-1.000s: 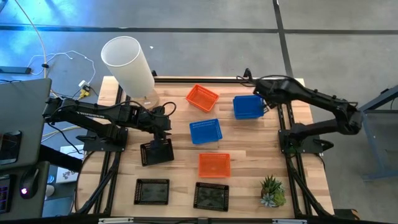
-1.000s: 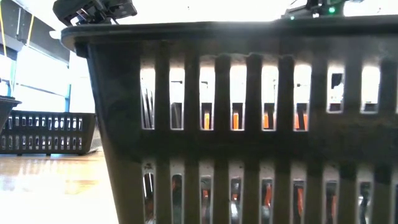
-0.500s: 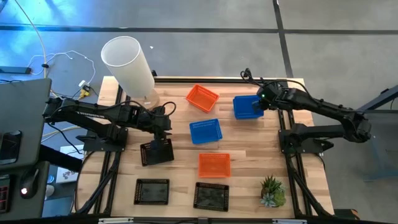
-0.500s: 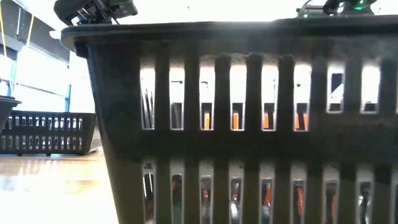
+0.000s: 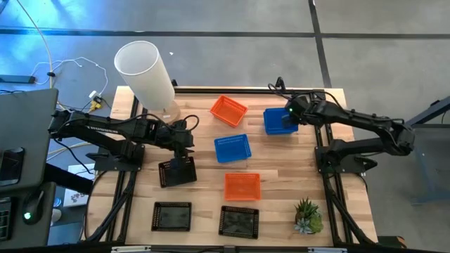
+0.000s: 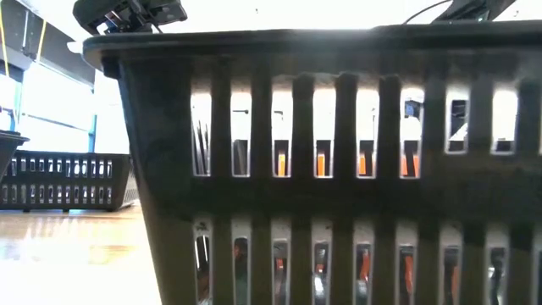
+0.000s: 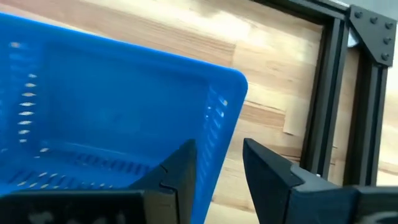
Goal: Stack baskets by color
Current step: Stack the bottom right blue bin on top of the top blue bin
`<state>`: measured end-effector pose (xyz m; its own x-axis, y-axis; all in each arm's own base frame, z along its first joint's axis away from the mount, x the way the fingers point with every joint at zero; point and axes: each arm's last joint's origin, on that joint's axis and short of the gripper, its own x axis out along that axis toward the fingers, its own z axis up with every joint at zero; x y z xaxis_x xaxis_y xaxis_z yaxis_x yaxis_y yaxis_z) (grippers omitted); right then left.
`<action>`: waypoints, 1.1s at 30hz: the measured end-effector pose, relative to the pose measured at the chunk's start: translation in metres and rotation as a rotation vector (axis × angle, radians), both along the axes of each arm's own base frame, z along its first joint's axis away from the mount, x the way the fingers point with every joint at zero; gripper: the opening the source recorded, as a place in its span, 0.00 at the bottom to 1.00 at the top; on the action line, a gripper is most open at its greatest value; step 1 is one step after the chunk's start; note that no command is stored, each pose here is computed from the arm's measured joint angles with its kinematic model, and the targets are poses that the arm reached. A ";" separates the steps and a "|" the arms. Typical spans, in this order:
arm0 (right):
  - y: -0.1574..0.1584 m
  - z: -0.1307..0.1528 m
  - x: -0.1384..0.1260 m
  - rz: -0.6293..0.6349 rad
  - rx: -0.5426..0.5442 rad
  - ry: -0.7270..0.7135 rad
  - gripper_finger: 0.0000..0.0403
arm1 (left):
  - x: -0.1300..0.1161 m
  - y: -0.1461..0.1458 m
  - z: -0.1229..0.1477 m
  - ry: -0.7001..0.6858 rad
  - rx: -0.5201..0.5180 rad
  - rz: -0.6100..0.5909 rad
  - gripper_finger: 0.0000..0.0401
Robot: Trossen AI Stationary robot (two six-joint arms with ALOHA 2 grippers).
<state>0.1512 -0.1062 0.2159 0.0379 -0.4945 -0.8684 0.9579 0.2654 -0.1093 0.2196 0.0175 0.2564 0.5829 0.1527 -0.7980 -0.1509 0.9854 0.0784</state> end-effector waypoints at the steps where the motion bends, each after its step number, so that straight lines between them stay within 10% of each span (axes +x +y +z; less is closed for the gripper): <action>1: -0.001 -0.002 0.001 -0.001 0.005 0.011 0.29 | 0.000 0.000 0.000 0.000 0.000 0.000 0.23; 10: -0.006 -0.016 0.010 -0.002 0.044 0.075 0.28 | 0.000 0.000 0.000 0.000 0.000 0.000 0.23; 20: -0.008 -0.017 0.013 -0.001 0.026 0.052 0.02 | 0.000 0.000 0.000 0.003 0.000 0.000 0.23; 33: -0.008 -0.008 0.011 -0.005 -0.034 0.005 0.01 | 0.000 0.000 0.000 0.005 0.000 0.000 0.23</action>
